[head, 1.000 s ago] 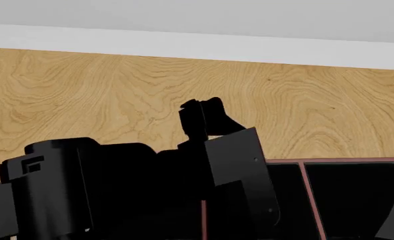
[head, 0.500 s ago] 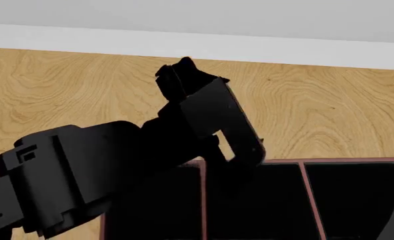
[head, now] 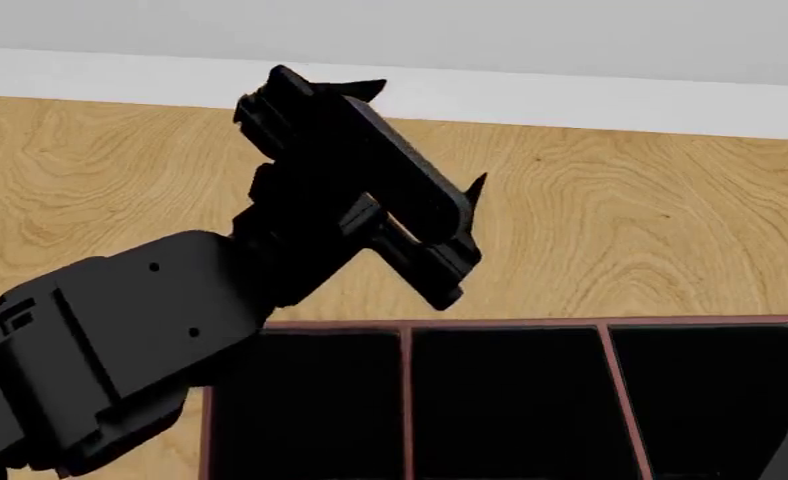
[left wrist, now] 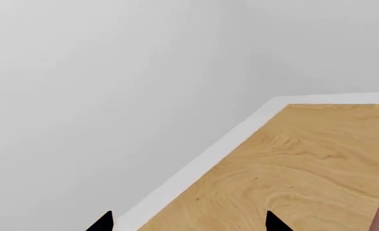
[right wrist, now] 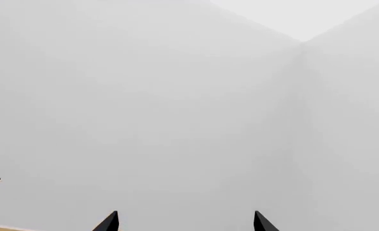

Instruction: Pick up the book and place it in the back compartment of the caddy.

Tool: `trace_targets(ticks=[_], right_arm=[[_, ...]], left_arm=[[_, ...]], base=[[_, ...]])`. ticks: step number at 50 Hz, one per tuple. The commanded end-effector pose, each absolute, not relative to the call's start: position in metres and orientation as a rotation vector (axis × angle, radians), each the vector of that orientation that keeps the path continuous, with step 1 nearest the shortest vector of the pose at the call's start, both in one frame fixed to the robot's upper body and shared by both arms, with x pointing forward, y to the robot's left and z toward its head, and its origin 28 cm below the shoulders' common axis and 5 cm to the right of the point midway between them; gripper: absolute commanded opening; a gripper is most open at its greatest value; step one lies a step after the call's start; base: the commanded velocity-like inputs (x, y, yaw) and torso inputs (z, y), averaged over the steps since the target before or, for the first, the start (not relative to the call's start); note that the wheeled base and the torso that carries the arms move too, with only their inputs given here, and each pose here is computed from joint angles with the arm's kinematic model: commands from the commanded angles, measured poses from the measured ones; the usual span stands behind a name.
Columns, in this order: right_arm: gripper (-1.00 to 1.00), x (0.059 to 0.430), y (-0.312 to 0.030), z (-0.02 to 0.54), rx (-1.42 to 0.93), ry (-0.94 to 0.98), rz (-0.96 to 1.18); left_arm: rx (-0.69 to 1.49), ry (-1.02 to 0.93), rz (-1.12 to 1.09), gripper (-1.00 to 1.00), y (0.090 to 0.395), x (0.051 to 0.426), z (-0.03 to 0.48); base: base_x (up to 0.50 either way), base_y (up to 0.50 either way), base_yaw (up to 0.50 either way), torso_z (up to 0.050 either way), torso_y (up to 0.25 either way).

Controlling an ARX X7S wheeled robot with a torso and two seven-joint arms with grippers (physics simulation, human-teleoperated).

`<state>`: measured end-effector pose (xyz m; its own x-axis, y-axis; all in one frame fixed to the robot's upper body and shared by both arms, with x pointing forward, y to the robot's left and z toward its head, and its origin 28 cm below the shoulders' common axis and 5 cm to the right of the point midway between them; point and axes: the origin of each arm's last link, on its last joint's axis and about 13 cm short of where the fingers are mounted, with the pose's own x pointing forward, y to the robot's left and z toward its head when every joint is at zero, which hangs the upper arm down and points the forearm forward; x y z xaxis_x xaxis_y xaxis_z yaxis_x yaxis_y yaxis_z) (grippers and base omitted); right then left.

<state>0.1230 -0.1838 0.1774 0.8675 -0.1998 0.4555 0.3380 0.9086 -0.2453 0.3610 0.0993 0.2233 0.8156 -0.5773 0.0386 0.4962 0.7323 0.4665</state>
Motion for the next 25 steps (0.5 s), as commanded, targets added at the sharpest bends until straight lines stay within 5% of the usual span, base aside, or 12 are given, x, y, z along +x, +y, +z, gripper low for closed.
trace_targets(ticks=[1,25], right_arm=[[1.00,0.120,-0.184,0.175,-0.287,-0.473,-0.293],[1.00,0.114,-0.185,0.168,-0.258,-0.503,-0.272]], left_arm=[[0.338,-0.242,-0.491,1.00,0.107,0.364,0.221],[0.187,-0.291,-0.395,1.00,0.131,0.334,0.223]], base=[[0.00,0.00,0.00,0.000,0.000],[0.00,0.00,0.00,0.000,0.000]])
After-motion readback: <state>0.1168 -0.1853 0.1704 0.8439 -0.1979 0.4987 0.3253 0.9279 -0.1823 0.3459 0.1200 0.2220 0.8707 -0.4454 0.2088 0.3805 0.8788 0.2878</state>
